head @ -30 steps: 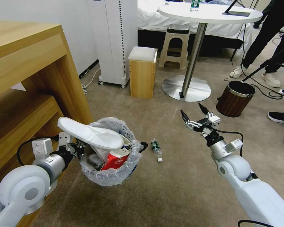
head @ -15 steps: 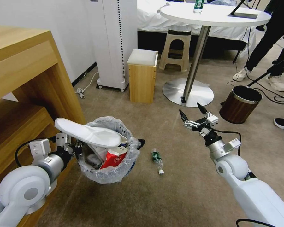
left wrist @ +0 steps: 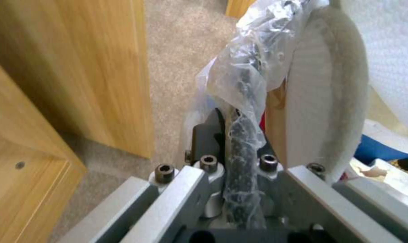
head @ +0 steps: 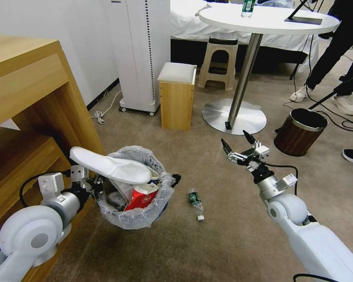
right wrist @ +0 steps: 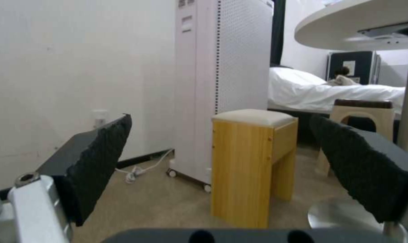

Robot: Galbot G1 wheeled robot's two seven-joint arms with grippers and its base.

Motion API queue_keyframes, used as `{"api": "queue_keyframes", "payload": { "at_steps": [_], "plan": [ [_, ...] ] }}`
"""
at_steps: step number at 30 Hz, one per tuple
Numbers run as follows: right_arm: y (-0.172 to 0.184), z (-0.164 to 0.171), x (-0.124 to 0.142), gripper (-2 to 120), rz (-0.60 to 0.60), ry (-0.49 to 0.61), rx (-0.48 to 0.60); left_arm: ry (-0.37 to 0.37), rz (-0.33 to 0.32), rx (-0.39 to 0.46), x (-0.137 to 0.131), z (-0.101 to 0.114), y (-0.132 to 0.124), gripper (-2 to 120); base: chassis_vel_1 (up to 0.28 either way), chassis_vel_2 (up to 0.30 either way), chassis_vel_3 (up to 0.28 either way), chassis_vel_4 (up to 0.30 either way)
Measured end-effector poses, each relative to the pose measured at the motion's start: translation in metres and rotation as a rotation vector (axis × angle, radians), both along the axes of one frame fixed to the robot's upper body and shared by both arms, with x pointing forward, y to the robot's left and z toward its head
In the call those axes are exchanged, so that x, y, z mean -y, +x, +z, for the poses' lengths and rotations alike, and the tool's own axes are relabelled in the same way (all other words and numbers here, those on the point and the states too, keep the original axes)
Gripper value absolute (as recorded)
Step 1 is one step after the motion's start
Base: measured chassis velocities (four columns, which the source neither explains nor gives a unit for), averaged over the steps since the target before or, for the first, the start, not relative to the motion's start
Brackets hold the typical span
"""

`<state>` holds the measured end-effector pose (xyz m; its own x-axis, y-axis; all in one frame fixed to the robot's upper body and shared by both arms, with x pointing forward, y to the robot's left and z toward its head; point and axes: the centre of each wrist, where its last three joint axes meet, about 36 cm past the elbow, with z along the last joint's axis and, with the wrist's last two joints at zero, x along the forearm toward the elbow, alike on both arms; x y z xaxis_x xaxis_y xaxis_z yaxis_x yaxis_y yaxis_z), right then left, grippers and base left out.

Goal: Pick up the trash bin and place the garbage on the floor into it.

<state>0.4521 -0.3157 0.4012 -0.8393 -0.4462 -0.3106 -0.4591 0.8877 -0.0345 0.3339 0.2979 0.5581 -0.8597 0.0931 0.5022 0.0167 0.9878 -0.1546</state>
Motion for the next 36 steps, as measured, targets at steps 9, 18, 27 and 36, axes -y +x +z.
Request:
{"api": "queue_keyframes", "payload": {
  "at_steps": [9, 18, 27, 36],
  "plan": [
    [-0.001, 0.000, -0.002, 100, 0.004, 0.003, 0.006, -0.001, -0.001, 0.001, 0.000, 0.001, -0.001, 0, -0.165, 0.162, 0.159, -0.162],
    [-0.013, -0.012, -0.011, 100, -0.007, -0.019, -0.079, 0.000, 0.001, 0.002, 0.000, 0.000, 0.000, 0, -0.060, 0.047, 0.065, -0.070],
    [-0.042, -0.033, -0.028, 100, 0.017, -0.194, -0.493, 0.015, 0.002, 0.007, 0.000, 0.002, -0.003, 0, 0.000, 0.000, 0.000, 0.000],
    [-0.051, -0.038, -0.042, 100, 0.058, -0.309, -0.814, 0.027, -0.002, 0.010, 0.000, 0.005, -0.005, 0, 0.000, 0.000, 0.000, 0.000]
  ]
}}
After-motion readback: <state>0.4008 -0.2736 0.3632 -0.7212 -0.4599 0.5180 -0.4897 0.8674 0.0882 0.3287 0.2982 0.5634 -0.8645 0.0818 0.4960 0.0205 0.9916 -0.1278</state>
